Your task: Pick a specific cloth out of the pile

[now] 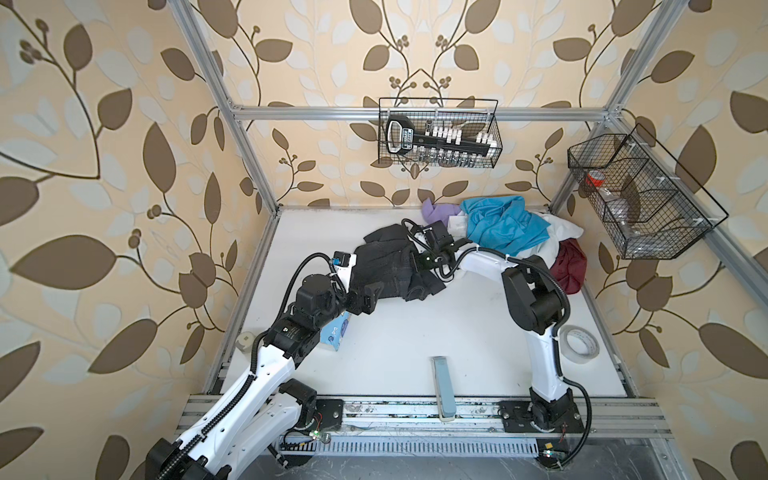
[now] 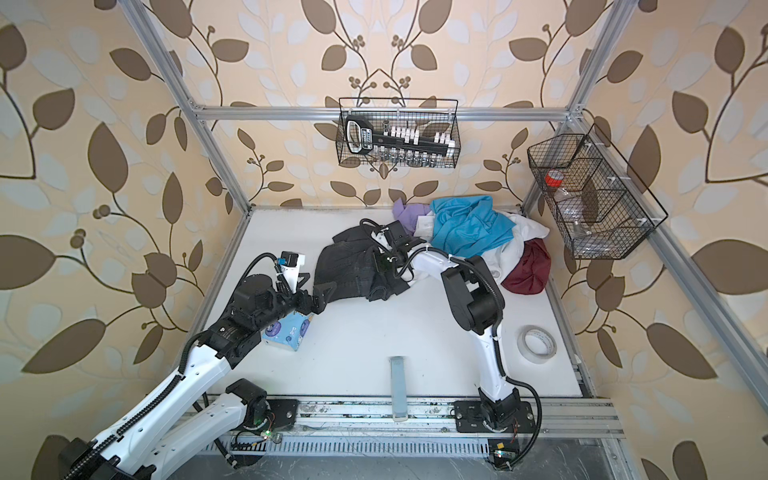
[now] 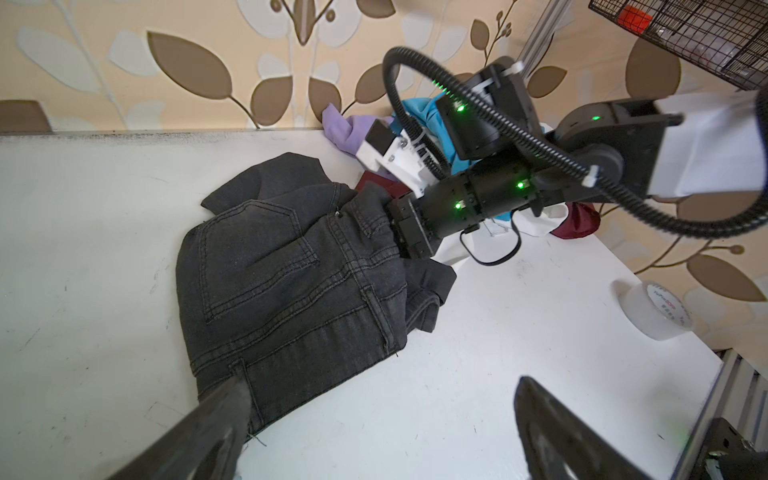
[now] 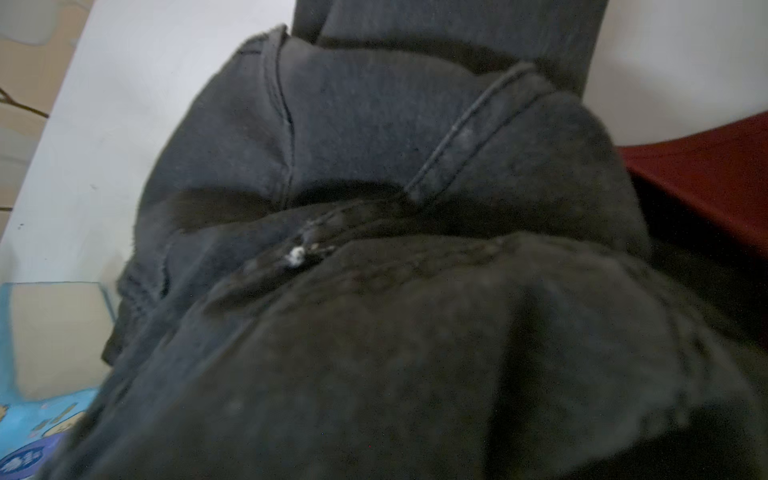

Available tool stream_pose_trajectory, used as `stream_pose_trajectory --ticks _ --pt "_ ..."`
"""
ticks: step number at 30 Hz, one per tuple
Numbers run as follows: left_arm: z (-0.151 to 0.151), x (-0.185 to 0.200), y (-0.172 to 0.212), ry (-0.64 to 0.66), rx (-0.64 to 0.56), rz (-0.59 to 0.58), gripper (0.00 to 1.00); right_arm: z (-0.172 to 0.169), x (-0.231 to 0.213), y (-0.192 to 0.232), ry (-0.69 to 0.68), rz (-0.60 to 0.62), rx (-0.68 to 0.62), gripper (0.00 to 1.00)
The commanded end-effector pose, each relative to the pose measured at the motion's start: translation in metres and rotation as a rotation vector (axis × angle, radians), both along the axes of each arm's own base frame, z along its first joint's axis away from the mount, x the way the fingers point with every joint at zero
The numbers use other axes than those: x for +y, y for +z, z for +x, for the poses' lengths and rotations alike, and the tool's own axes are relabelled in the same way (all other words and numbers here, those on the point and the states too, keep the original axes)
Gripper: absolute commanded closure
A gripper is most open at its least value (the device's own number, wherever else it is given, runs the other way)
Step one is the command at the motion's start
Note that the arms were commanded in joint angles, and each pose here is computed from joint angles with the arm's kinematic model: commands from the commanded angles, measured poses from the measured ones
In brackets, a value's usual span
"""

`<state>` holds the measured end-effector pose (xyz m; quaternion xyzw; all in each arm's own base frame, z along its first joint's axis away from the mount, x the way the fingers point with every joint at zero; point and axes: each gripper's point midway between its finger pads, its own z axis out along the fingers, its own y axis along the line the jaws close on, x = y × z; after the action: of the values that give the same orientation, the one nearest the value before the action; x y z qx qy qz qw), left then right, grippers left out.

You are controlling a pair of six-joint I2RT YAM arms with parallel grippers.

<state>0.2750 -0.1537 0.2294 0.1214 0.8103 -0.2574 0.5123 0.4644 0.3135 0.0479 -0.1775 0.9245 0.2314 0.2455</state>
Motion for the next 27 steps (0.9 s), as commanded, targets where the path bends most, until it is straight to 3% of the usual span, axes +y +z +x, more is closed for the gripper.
stream_pose_trajectory --ticks 1,6,16,27 --pt "0.000 -0.002 0.007 -0.007 -0.036 0.004 0.01 -0.037 0.012 -0.060 0.029 -0.078 0.199 0.83" --pt "0.001 0.000 0.006 0.002 -0.040 0.011 0.01 -0.020 0.052 -0.057 0.054 -0.035 0.182 0.82" --pt "0.006 0.001 0.000 0.012 -0.029 0.036 0.01 0.031 0.119 -0.021 0.055 0.132 0.093 0.72" --pt "0.008 0.002 -0.003 0.020 -0.022 0.048 0.01 0.066 0.174 0.011 -0.027 0.526 0.070 0.72"
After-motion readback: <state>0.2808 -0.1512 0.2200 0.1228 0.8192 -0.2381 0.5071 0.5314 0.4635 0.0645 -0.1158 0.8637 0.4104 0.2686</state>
